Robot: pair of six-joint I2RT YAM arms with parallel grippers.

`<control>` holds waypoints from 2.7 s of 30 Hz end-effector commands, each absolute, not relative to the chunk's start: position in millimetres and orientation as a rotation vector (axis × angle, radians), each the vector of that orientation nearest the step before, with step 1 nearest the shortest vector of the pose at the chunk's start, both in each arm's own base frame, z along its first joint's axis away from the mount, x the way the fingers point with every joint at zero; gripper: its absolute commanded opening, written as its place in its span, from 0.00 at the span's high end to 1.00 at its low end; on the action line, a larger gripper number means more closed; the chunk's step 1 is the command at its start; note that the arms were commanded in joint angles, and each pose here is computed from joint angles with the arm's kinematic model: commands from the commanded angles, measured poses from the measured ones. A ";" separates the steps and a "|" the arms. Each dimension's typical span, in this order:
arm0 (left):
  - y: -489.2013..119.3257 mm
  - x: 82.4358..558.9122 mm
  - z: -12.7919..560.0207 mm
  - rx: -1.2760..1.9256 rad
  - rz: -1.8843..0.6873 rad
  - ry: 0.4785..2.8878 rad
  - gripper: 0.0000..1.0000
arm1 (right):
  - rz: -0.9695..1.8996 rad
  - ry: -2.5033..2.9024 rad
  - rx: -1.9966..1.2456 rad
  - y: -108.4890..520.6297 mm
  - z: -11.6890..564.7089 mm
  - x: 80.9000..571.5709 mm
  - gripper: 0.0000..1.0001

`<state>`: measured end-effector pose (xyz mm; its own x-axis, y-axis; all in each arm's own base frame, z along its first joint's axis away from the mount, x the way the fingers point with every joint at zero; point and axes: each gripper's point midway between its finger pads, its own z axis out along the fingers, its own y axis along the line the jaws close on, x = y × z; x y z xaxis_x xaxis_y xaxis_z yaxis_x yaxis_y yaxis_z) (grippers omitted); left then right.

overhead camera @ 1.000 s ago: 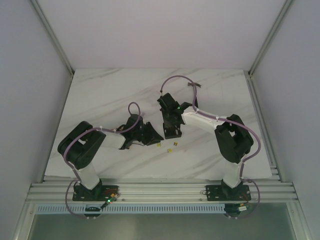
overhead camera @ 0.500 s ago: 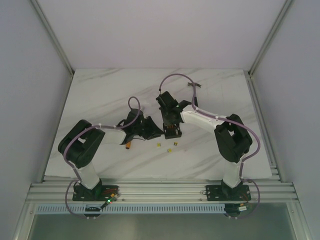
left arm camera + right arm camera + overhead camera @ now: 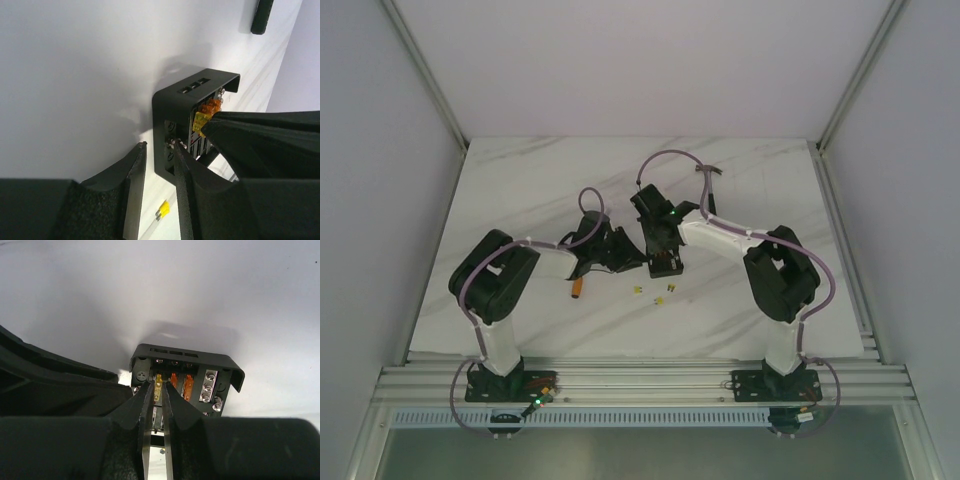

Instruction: Snap on the fuse box

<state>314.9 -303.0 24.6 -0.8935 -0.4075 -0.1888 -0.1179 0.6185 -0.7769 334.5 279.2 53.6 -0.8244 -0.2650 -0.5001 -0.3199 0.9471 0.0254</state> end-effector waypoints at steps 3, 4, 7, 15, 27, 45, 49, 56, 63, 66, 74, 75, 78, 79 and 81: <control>-301.9 321.5 11.3 -0.418 -1.115 2.529 0.64 | 0.139 2.608 -0.456 282.2 53.4 332.5 0.84; -301.7 321.6 10.2 -0.421 -1.113 2.532 0.65 | 0.136 2.611 -0.458 281.9 52.7 332.2 0.85; -301.4 320.1 6.7 -0.423 -1.108 2.543 0.66 | 0.131 2.621 -0.471 281.0 50.2 330.6 0.88; -299.1 316.7 -6.1 -0.440 -1.077 2.586 0.71 | 0.099 2.643 -0.515 278.4 44.6 329.2 0.94; -290.1 311.5 -18.4 -0.462 -1.001 2.630 0.73 | 0.006 2.686 -0.504 256.1 33.0 323.7 0.93; -283.2 308.0 -27.0 -0.473 -0.940 2.662 0.76 | 0.044 2.735 -0.534 249.8 19.1 310.9 0.96; -283.3 308.2 -26.4 -0.472 -0.940 2.659 0.76 | 0.056 2.759 -0.563 253.0 9.3 305.4 1.00; -283.3 308.3 -25.8 -0.472 -0.939 2.658 0.76 | -0.016 2.825 -0.569 239.5 -11.9 292.7 1.00; -281.9 306.8 -26.8 -0.475 -0.934 2.662 0.76 | -0.106 2.853 -0.574 220.2 -19.2 284.4 1.00; -281.0 304.7 -28.4 -0.476 -0.930 2.667 0.76 | -0.124 2.886 -0.597 217.1 -28.3 278.1 1.00; -279.3 304.4 -29.6 -0.482 -0.924 2.668 0.76 | -0.241 2.934 -0.611 193.9 -43.5 264.5 1.00; -279.7 304.3 -29.1 -0.480 -0.926 2.668 0.76 | -0.267 2.942 -0.598 188.6 -46.2 263.5 1.00; -279.1 302.8 -29.8 -0.480 -0.922 2.670 0.76 | -0.299 2.960 -0.588 180.7 -54.5 262.0 1.00; -278.7 302.3 -30.0 -0.480 -0.921 2.671 0.76 | -0.309 2.961 -0.586 179.4 -56.2 262.9 1.00; -279.2 301.6 -29.7 -0.477 -0.922 2.671 0.76 | -0.303 2.958 -0.588 181.9 -56.5 265.7 1.00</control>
<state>326.2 -307.8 16.8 -0.8974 -0.3997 -0.1868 -0.1241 0.6350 -0.7625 337.4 274.1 39.5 -0.8159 -0.3023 -0.4928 -0.3554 0.9346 0.0150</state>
